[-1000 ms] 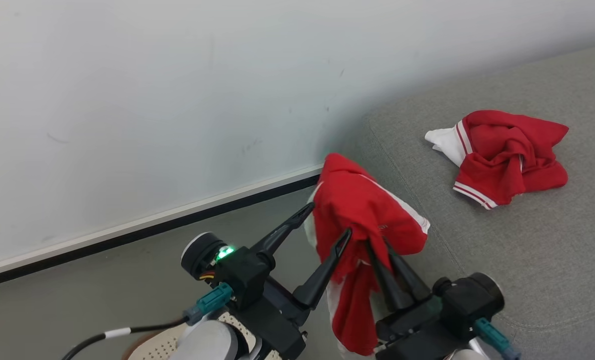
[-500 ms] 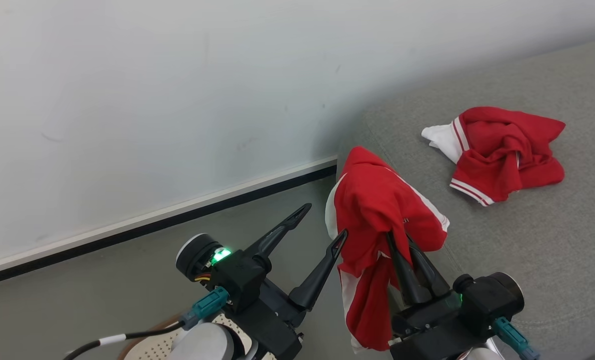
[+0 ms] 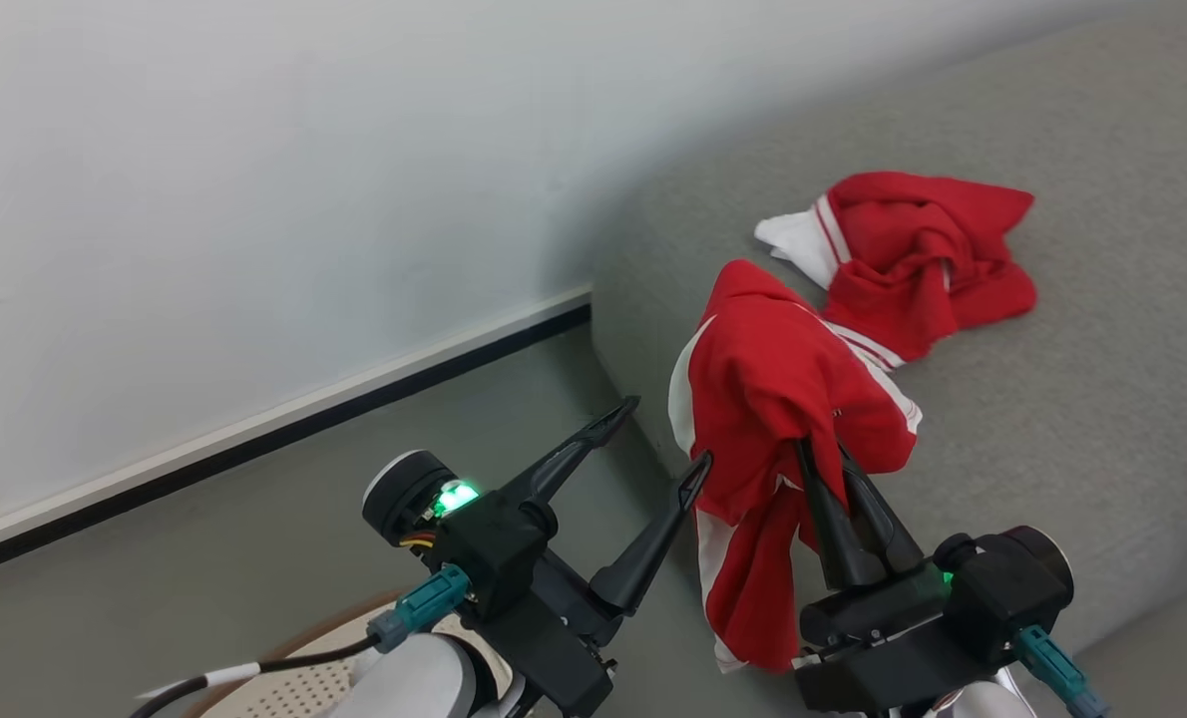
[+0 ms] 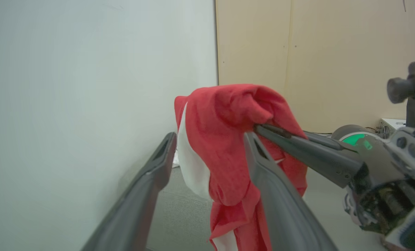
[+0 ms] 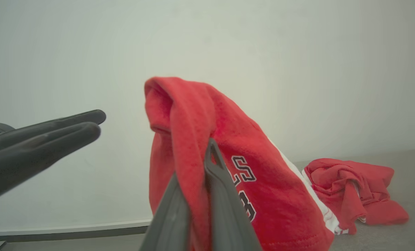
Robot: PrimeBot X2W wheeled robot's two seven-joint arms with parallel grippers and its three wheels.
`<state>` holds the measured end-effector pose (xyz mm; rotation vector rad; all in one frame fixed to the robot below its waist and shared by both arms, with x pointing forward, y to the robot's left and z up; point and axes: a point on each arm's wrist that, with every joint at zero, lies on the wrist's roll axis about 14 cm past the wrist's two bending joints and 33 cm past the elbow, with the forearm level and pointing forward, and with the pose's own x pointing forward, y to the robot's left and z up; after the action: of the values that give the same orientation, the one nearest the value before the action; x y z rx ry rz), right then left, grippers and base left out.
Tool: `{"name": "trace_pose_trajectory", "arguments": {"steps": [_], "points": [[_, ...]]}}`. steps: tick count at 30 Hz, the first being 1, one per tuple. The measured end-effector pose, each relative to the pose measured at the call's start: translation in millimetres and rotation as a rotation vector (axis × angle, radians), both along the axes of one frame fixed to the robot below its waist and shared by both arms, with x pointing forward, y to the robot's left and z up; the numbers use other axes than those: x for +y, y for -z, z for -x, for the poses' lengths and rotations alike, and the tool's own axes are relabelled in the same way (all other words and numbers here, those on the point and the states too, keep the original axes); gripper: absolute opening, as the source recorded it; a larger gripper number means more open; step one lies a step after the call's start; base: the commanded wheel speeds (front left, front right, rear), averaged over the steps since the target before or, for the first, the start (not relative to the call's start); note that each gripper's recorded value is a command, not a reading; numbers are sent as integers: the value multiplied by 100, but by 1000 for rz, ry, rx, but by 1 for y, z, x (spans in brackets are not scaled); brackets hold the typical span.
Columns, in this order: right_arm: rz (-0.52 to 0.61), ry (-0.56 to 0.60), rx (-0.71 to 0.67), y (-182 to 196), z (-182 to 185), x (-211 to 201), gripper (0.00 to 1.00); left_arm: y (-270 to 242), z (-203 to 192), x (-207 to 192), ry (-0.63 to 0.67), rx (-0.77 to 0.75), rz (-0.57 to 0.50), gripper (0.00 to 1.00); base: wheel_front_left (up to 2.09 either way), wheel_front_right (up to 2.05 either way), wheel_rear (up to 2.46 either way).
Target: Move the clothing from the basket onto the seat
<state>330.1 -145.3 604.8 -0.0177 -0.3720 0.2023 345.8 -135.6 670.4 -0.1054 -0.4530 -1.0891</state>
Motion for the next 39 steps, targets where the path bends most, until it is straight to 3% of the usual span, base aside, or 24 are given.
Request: {"name": "trace_pose_trajectory", "arguments": {"steps": [23, 39], "points": [[3, 351, 15, -1, 22, -89, 0, 12, 27, -84, 363, 17, 16, 100, 0, 0, 0], [-63, 397, 54, 9, 15, -107, 0, 34, 12, -91, 405, 50, -4, 100, 0, 0, 0]]}}
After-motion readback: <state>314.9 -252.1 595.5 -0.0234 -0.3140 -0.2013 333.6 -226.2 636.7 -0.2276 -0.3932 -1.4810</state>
